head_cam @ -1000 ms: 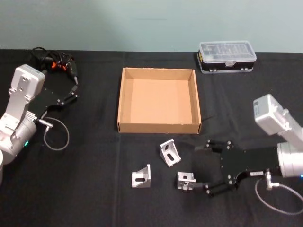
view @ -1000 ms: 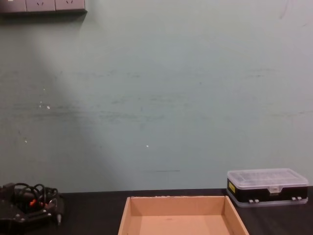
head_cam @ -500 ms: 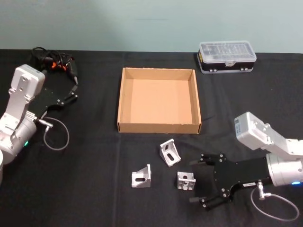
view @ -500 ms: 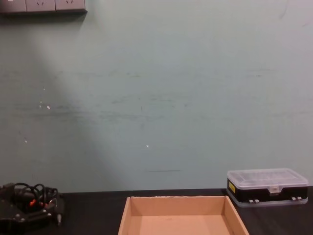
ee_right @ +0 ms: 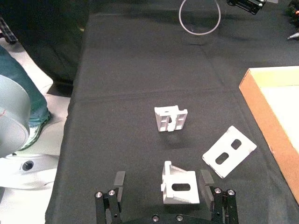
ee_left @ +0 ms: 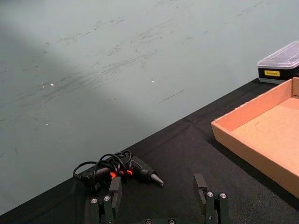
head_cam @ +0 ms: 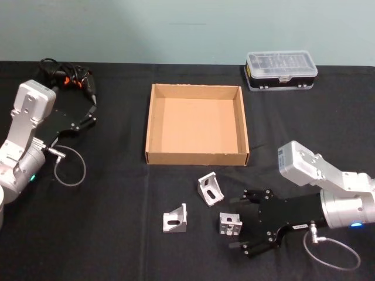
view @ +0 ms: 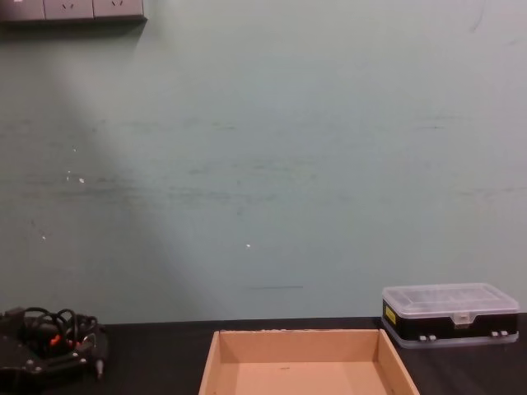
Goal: Use one hand to pick up the angle iron from the table and place it into the box.
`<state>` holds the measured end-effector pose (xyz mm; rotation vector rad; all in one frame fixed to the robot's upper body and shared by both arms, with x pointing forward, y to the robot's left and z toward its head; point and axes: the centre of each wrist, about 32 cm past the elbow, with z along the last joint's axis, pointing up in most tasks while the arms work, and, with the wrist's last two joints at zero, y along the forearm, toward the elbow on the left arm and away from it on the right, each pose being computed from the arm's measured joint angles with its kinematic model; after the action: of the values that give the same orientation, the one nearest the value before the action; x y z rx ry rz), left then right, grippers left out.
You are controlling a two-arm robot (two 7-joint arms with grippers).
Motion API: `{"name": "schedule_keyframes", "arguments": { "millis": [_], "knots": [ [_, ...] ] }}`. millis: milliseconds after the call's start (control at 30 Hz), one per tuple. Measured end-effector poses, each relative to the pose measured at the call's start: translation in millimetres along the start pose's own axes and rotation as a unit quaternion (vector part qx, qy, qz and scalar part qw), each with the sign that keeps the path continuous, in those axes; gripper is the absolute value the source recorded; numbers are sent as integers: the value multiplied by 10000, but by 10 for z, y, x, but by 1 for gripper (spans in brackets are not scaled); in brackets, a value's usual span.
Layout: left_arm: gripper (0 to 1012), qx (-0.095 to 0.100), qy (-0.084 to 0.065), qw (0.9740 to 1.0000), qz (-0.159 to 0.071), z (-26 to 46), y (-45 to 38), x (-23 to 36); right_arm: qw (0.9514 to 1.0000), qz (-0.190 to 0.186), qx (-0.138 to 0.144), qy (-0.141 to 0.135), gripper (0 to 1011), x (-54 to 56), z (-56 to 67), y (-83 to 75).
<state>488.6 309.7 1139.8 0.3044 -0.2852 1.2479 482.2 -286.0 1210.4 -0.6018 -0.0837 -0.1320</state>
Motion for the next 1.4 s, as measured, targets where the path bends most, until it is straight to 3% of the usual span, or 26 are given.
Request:
{"name": "schedule_keyframes", "arguments": {
  "millis": [400, 833, 1133, 1400],
  "knots": [
    [1000, 1, 0, 10000, 0, 0, 0, 0, 10000, 85, -29, 8, 1000, 25, 3, 137],
    [1000, 0, 0, 10000, 0, 0, 0, 0, 9998, 98, -160, 0, 993, 48, -6, 165],
    [1000, 1, 0, 10000, 0, 0, 0, 0, 9998, 52, -215, 8, 786, 47, -35, 164],
    [1000, 1, 0, 10000, 0, 0, 0, 0, 9997, 41, -224, 2, 509, 35, -51, 165]
  ]
}}
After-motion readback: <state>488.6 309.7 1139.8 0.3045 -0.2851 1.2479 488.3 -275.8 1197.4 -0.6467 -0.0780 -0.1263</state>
